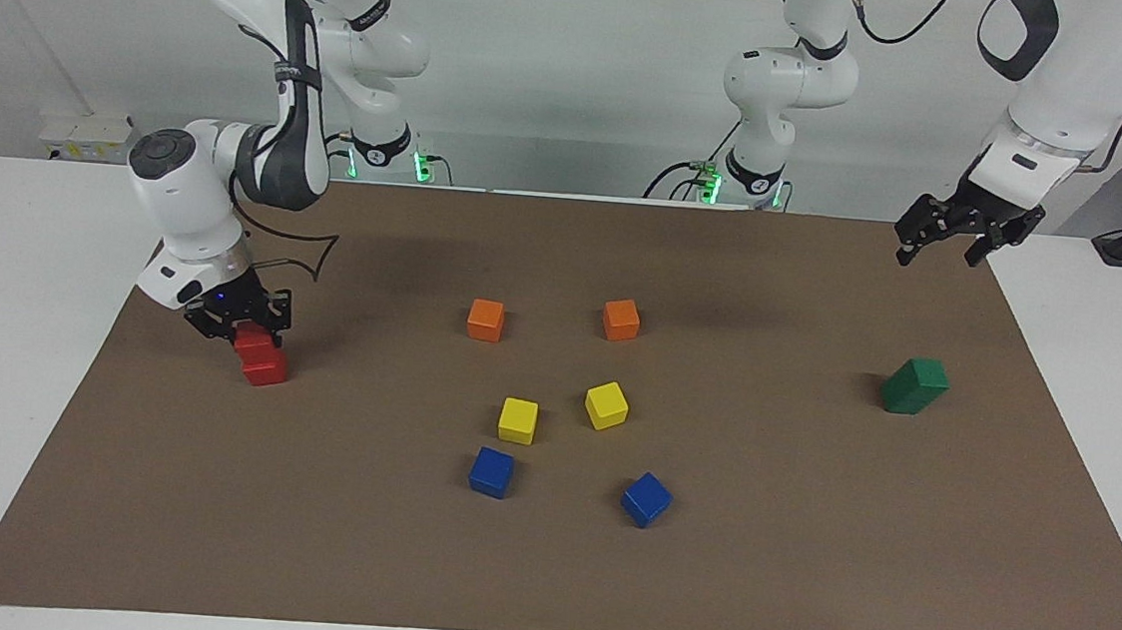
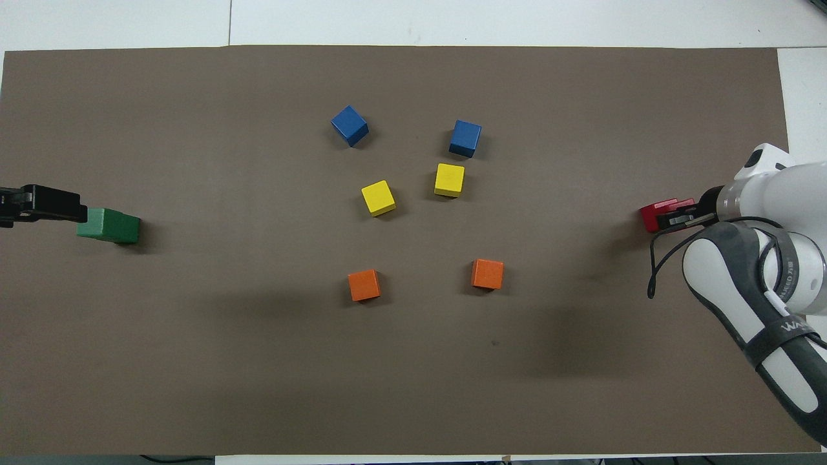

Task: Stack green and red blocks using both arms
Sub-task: 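Release the red cube on the red cube with the right gripper and withdraw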

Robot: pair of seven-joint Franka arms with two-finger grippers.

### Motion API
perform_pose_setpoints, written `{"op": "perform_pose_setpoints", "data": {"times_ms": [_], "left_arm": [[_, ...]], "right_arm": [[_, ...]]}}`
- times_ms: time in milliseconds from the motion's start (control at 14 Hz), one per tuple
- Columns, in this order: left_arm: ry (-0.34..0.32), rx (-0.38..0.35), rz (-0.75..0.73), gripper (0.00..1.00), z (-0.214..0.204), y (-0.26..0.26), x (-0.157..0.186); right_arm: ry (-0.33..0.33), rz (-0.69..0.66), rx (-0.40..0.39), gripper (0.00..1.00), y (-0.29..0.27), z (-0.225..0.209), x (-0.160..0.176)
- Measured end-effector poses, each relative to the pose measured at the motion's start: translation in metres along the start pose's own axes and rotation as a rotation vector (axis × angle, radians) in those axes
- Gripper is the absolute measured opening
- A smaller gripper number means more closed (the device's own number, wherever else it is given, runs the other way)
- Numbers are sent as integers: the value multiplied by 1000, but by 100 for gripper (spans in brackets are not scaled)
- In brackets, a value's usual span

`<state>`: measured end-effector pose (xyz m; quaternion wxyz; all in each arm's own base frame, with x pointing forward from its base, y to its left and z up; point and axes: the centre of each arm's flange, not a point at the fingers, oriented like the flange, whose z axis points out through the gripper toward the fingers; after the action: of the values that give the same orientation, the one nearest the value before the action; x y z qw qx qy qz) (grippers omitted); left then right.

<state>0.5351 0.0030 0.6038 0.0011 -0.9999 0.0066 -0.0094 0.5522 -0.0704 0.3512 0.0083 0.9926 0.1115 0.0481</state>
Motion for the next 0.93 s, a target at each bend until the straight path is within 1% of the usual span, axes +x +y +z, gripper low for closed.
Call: {"op": "perform_pose_setpoints", "data": {"times_ms": [860,932], "left_arm": [[2,0,-3,100,-1,-2,0],[2,0,-3,100,-1,-2,0]], "right_arm": [[0,2,0,56,1,0,0],[1,2,0,61,1,0,0]]}}
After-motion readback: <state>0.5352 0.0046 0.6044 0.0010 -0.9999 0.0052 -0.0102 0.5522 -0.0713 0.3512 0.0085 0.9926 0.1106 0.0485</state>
